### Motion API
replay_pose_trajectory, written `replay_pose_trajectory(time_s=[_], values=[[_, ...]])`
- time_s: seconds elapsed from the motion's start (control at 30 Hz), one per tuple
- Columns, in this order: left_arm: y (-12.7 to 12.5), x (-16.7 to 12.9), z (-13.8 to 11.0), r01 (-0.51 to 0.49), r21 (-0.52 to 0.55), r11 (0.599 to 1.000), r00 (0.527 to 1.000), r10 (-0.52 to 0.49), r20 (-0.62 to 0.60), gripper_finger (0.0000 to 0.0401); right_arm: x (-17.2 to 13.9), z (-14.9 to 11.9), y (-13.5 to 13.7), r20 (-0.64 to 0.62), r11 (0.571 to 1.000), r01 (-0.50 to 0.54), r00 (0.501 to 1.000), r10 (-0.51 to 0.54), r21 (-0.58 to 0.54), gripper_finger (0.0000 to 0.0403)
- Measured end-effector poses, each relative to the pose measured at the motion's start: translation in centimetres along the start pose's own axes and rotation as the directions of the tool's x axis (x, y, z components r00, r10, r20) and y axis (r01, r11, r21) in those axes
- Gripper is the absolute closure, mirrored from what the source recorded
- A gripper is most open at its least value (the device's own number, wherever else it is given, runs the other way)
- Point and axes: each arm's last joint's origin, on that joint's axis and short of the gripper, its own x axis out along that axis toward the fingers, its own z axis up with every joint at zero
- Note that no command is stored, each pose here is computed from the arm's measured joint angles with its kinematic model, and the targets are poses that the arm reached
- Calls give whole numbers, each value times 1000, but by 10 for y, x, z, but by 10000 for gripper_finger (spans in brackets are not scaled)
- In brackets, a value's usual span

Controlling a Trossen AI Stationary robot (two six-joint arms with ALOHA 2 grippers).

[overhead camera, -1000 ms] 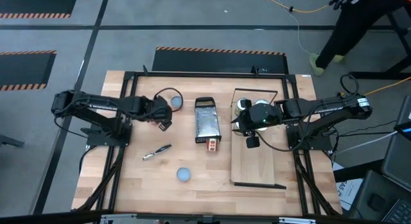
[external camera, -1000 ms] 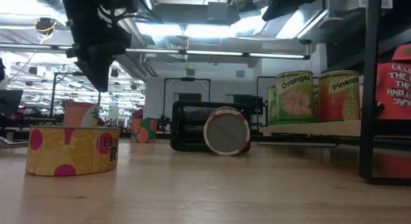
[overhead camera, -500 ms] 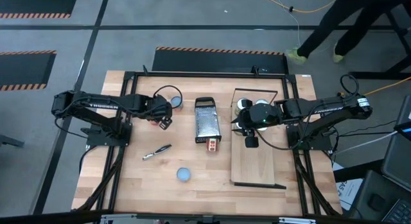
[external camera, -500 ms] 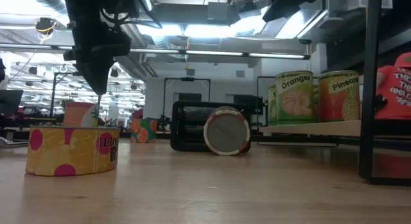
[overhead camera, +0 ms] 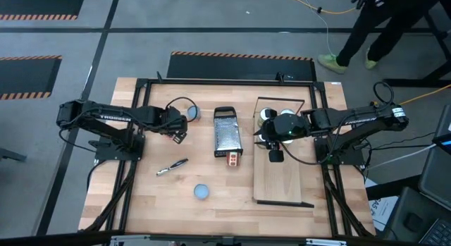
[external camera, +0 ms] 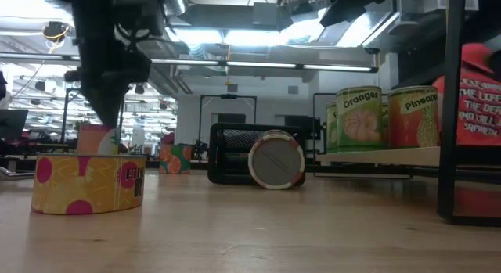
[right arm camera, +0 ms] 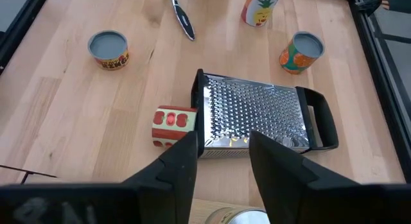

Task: Pick and place cans onto a shelf
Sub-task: Put the canned mixed fruits on the shelf

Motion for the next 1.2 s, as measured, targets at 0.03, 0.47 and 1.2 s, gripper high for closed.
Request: replay_pose_trajectory(time_s=[0.03, 0.47, 1.2], values=[[0, 5, -3, 1, 1, 1000, 1000, -1, -6, 330, 0, 0, 0, 0, 1000, 0, 1000, 0, 0, 256], [4, 16, -10, -44, 43, 998, 999, 43, 28, 330, 0, 0, 0, 0, 1000, 0, 1000, 0, -1, 256], [-40, -37, -14, 184, 572, 799, 963, -262, 57, 394, 0, 6, 0, 63, 1000, 3, 998, -3, 5, 256]])
